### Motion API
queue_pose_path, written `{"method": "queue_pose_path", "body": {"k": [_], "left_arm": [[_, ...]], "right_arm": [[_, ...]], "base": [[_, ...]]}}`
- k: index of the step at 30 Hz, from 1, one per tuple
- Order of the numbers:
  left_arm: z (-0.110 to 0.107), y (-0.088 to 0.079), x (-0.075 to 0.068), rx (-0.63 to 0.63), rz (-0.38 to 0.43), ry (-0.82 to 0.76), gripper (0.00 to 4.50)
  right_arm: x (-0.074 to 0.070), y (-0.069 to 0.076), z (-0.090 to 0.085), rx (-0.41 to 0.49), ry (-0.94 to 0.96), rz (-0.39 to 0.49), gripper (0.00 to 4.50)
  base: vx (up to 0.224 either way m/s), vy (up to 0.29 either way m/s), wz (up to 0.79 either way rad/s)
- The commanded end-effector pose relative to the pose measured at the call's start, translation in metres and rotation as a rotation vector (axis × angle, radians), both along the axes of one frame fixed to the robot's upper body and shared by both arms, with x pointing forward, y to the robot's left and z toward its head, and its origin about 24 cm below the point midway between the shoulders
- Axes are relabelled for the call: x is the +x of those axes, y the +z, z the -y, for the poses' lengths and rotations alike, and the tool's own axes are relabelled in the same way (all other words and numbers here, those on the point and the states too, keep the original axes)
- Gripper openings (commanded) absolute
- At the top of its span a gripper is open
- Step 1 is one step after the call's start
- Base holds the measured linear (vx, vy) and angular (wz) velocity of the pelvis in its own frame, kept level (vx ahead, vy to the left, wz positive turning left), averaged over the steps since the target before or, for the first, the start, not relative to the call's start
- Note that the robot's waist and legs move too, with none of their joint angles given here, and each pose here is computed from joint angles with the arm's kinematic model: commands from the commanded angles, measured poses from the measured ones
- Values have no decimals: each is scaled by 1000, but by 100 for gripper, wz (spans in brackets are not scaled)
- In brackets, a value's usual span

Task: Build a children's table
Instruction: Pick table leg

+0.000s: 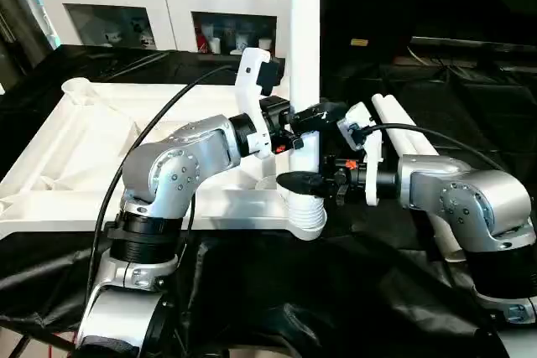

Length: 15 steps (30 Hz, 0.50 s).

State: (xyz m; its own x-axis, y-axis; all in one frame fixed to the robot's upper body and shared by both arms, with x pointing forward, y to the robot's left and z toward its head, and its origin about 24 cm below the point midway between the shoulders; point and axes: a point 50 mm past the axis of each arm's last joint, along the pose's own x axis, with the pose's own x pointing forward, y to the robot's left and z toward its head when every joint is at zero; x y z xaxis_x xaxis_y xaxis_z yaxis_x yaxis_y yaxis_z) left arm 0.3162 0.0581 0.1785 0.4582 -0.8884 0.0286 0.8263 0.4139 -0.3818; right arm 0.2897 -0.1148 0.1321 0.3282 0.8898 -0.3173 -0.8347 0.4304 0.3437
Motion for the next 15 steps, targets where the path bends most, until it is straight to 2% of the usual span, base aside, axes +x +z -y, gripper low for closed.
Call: {"method": "queue_pose_path", "body": {"k": [1, 3, 15], "left_arm": [[6, 8, -7, -8, 39, -55, 188], [6, 8, -7, -7, 40, -57, 188], [7, 7, -11, 2, 37, -101, 188]], "right_arm": [[-2, -5, 0, -18, 10, -32, 299], [-2, -6, 0, -22, 11, -33, 299], [-2, -8, -1, -23, 11, -31, 200]], "base": [[0, 0, 0], [0, 0, 0], [0, 0, 0]]}}
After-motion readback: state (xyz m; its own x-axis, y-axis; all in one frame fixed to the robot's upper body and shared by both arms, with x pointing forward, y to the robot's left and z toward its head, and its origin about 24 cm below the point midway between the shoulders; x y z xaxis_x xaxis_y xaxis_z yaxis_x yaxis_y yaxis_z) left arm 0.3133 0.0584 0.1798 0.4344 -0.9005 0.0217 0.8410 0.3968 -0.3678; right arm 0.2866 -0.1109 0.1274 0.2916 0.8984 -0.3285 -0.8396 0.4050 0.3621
